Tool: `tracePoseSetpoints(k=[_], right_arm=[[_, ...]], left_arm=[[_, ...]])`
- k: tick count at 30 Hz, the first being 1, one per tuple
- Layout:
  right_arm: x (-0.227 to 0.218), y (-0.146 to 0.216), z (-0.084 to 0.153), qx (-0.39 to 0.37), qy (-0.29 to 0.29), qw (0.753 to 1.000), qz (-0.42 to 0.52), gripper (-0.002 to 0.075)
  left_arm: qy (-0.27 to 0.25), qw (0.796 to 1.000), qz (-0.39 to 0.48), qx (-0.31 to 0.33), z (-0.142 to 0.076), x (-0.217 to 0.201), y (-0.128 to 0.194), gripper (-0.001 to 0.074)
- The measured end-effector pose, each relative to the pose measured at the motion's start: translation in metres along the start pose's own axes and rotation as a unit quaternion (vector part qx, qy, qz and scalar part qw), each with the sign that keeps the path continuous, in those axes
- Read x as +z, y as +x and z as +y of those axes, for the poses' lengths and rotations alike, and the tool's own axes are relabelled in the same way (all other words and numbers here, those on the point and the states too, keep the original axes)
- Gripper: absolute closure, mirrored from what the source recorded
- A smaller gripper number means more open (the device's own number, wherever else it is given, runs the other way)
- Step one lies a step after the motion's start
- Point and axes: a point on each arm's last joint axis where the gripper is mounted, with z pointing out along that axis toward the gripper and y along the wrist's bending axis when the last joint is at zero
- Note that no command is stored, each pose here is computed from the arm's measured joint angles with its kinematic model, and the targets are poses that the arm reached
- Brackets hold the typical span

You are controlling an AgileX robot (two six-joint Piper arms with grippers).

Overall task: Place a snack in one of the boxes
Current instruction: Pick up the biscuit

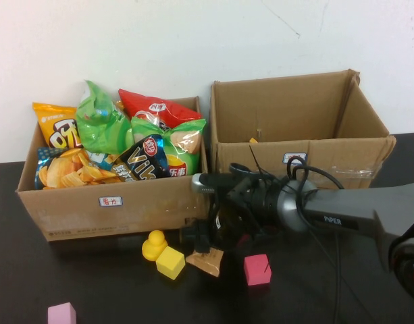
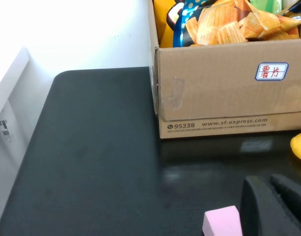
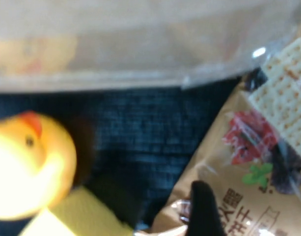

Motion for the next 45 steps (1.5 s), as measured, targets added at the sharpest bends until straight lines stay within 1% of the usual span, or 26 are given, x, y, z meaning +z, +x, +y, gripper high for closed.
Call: tracePoseSetpoints(k=[2,4,5,6,7,9,10,13,14,16,22,25,27,28,29,32,35,37,40,45], right_arm=[[-0.005,0.002,0.003,-0.022,0.006,1.000,0.009,0.0320],[-0.016,0.005,0.007,-0.056,0.017,0.998,0.023,0.0378],[-0.022,0.006,0.009,-0.073,0.026,0.996,0.031,0.0446],[-0.031,0.006,0.011,-0.092,0.032,0.995,0.036,0.0534],[-0.041,0.006,0.014,-0.113,0.036,0.992,0.039,0.0596],[-0.060,0.006,0.022,-0.151,0.037,0.987,0.039,0.0662],[-0.072,0.006,0.026,-0.170,0.037,0.984,0.036,0.0679],[-0.110,0.002,0.036,-0.209,0.027,0.978,0.007,0.0706],[-0.118,0.002,0.038,-0.216,0.024,0.976,-0.001,0.0711],[-0.149,-0.001,0.041,-0.232,0.016,0.972,-0.032,0.0718],[-0.219,-0.013,0.033,-0.267,0.023,0.956,-0.118,0.0725],[-0.236,-0.016,0.028,-0.282,0.034,0.950,-0.133,0.0725],[-0.237,-0.014,0.025,-0.284,0.037,0.951,-0.118,0.0705],[-0.235,-0.012,0.025,-0.285,0.034,0.952,-0.105,0.0684],[-0.231,-0.009,0.026,-0.286,0.028,0.954,-0.084,0.0646],[-0.206,0.003,0.029,-0.288,0.017,0.957,-0.020,0.0486],[-0.172,0.016,0.033,-0.295,0.015,0.955,0.038,0.0302],[-0.146,0.026,0.034,-0.300,0.012,0.951,0.076,0.0225],[-0.112,0.038,0.034,-0.303,0.013,0.946,0.117,0.0182],[-0.070,0.049,0.030,-0.304,0.018,0.943,0.136,0.0167]], left_arm=[[0.000,1.000,0.000,0.000,0.000,0.000,0.000,0.0738],[0.000,1.000,0.000,0.000,0.000,0.000,0.000,0.0738],[0.000,1.000,0.000,0.000,0.000,0.000,0.000,0.0738],[0.000,1.000,0.000,0.001,0.000,0.000,0.000,0.0738],[0.000,1.000,0.000,0.001,0.000,0.000,0.000,0.0738],[0.000,1.000,0.000,0.002,0.000,0.000,0.000,0.0738],[0.000,1.000,0.000,0.002,0.000,0.000,0.000,0.0738],[0.000,1.000,0.000,0.002,0.000,0.000,0.000,0.0738],[0.000,1.000,0.000,0.002,0.000,0.000,0.000,0.0738],[0.000,1.000,0.000,0.002,0.000,0.000,0.000,0.0738],[0.000,1.000,0.000,0.003,0.000,0.000,0.000,0.0738],[0.000,1.000,0.000,0.004,0.000,0.000,0.000,0.0738],[0.000,1.000,0.000,0.004,0.000,0.000,0.000,0.0738],[0.000,1.000,0.000,0.004,0.000,0.000,0.000,0.0738],[0.000,1.000,0.000,0.004,0.000,0.000,0.000,0.0738],[0.000,1.000,0.000,0.004,0.000,0.000,0.000,0.0738],[0.000,1.000,0.000,0.004,0.000,0.000,0.000,0.0738],[0.000,1.000,0.000,0.004,0.000,0.000,0.000,0.0738],[0.000,1.000,0.000,0.004,0.000,0.000,0.000,0.0738],[0.000,1.000,0.000,0.004,0.000,0.000,0.000,0.0738]])
